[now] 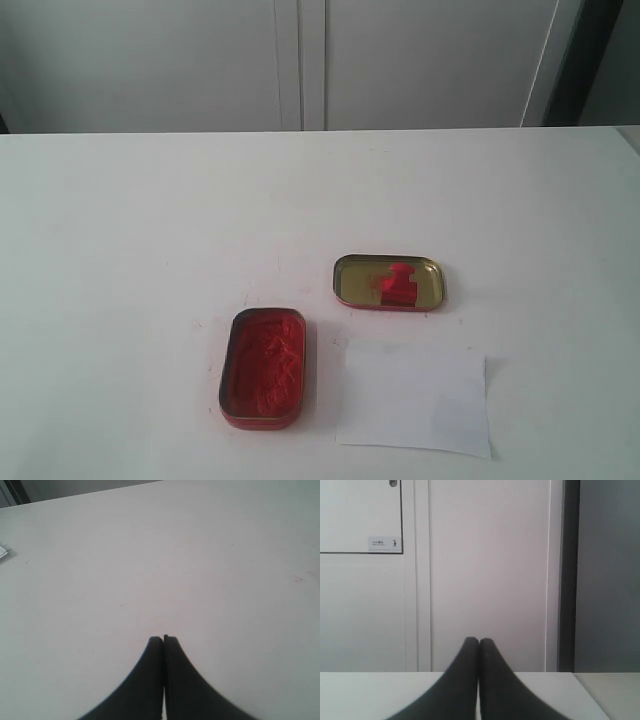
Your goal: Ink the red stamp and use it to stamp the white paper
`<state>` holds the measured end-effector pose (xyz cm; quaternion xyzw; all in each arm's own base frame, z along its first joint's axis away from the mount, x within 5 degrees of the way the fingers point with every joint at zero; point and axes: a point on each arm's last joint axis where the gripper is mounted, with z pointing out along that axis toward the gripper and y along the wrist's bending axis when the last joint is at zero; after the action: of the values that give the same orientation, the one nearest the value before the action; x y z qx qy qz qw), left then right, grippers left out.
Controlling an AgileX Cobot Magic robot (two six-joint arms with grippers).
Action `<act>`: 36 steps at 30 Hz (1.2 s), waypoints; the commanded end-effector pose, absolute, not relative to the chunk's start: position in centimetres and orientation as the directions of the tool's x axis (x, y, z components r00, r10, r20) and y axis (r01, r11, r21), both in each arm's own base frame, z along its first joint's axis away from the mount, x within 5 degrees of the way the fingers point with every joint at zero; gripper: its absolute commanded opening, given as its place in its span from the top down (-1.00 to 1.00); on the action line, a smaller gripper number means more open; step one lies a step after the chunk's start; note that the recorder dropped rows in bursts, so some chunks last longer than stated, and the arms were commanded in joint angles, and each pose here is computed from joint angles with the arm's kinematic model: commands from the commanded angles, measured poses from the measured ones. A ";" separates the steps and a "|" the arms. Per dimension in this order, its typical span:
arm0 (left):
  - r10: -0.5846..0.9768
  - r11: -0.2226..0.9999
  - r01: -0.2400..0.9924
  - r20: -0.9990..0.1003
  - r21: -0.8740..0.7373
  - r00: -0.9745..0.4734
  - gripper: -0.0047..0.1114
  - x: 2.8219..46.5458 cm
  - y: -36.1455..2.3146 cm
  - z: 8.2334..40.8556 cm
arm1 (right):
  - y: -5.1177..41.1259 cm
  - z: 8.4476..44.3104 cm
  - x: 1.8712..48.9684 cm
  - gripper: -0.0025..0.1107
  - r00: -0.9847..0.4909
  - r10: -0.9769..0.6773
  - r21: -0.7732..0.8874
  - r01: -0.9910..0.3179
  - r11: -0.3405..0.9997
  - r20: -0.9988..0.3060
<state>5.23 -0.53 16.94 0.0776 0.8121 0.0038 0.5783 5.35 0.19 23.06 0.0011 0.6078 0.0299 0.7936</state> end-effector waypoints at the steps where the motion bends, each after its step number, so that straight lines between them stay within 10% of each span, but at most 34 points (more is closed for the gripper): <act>1: 0.131 0.988 0.122 -0.939 0.096 -0.319 0.92 5.2 -0.5 16.8 | 0.2 23.2 5.3 0.96 0.290 0.052 0.040 -0.050 0.998 -0.956; 23: 0.131 0.988 0.122 -0.939 0.096 -0.319 0.92 5.2 -0.5 16.8 | 0.2 23.5 5.2 0.96 0.281 0.052 0.040 -0.050 0.998 -0.958; 36: 0.131 0.988 0.122 -0.939 0.096 -0.319 0.92 5.2 -0.5 16.8 | 0.4 32.6 9.8 0.96 0.052 0.043 0.041 -0.041 0.998 -0.998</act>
<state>5.23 -0.53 16.94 0.0776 0.8121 0.0038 0.5783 8.71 0.31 31.91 0.0012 0.6765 0.0277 0.7359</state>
